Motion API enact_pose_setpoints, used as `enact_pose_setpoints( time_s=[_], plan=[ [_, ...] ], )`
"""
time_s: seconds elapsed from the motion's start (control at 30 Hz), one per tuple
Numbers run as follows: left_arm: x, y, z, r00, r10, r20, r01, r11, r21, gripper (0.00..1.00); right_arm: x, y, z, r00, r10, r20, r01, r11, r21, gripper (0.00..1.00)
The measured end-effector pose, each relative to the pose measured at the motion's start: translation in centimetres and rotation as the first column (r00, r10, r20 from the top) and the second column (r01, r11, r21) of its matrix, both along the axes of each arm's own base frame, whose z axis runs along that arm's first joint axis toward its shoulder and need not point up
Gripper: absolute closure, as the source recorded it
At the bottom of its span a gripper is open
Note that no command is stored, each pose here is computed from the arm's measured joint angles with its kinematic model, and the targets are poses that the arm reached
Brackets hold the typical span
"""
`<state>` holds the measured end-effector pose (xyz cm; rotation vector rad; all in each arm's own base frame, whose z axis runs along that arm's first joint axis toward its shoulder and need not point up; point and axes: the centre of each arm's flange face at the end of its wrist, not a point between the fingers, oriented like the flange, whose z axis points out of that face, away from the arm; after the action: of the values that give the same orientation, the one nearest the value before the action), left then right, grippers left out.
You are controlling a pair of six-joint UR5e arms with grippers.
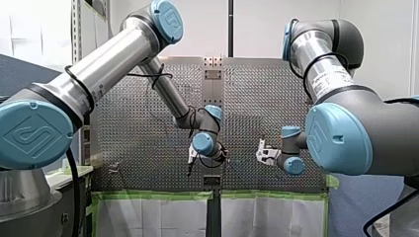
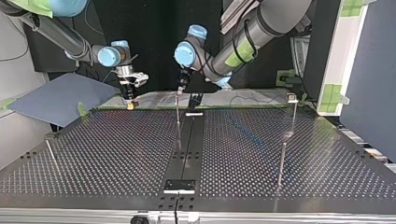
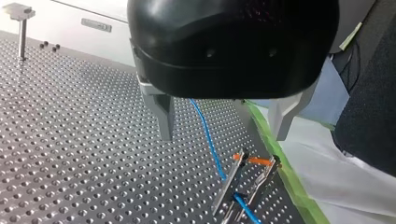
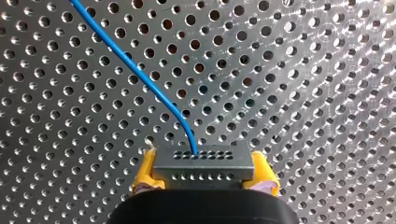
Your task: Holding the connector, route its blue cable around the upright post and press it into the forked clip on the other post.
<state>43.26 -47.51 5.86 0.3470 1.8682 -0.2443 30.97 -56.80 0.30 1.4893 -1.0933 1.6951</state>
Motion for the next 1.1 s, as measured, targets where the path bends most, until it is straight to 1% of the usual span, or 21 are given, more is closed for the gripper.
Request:
enact_pose_setpoints(
  time_s=[0.1, 0.27, 0.47, 0.57, 0.63, 0.73, 0.8, 0.9, 1.1],
  plan=[
    [-0.2, 0.0, 0.0, 0.9999, 0.008, -0.009, -0.008, 0.9999, -0.008, 0.0, 0.0, 0.0, 0.0, 1.0, 0.001, 0.0, -0.001, 1.0, 0.001, 1.0],
    [-1.0, 0.6, -0.9, 0.9992, 0.027, -0.029, -0.028, 0.9989, -0.036, 0.0, 0.0, 0.0, 0.0, 1.0, 0.001, 0.0, -0.001, 1.0, 0.001, 1.0],
    [-1.2, 0.7, -1.3, 0.9993, 0.034, -0.016, -0.036, 0.9959, -0.083, 0.0, 0.0, 0.0, 0.0, 1.0, 0.0, 0.0, 0.0, 1.0, 0.0, 1.0],
    [-1.0, 0.6, -1.4, 0.9991, 0.041, -0.01, -0.042, 0.9922, -0.117, 0.0, -0.1, 0.0, 0.0, 1.0, -0.001, 0.0, 0.001, 1.0, 0.001, 1.0],
    [-0.9, 0.4, -1.4, 0.9989, 0.046, -0.006, -0.046, 0.9884, -0.144, 0.0, -0.1, 0.0, 0.0, 1.0, -0.001, 0.0, 0.001, 1.0, 0.001, 1.0],
    [-0.7, 0.3, -1.3, 0.9987, 0.051, 0.008, -0.049, 0.9851, -0.165, 0.0, -0.1, -0.1, 0.0, 1.0, -0.001, 0.001, 0.001, 1.0, 0.001, 1.0],
    [-0.5, 0.3, -1.2, 0.9981, 0.059, 0.017, -0.055, 0.9839, -0.17, 0.0, -0.2, -0.1, 0.0, 1.0, -0.003, 0.001, 0.003, 1.0, 0.001, 1.0],
    [-0.5, 0.5, -1.3, 0.9966, 0.08, 0.022, -0.075, 0.9832, -0.167, 0.0, -0.3, -0.2, 0.0, 1.0, -0.004, 0.003, 0.004, 1.0, 0.0, 1.0],
    [-1.3, 1.9, -2.6, 0.9907, 0.134, 0.021, -0.131, 0.9839, -0.121, 0.0, -0.2, -0.1, 0.0, 1.0, -0.003, 0.003, 0.003, 1.0, 0.001, 1.0]
  ],
)
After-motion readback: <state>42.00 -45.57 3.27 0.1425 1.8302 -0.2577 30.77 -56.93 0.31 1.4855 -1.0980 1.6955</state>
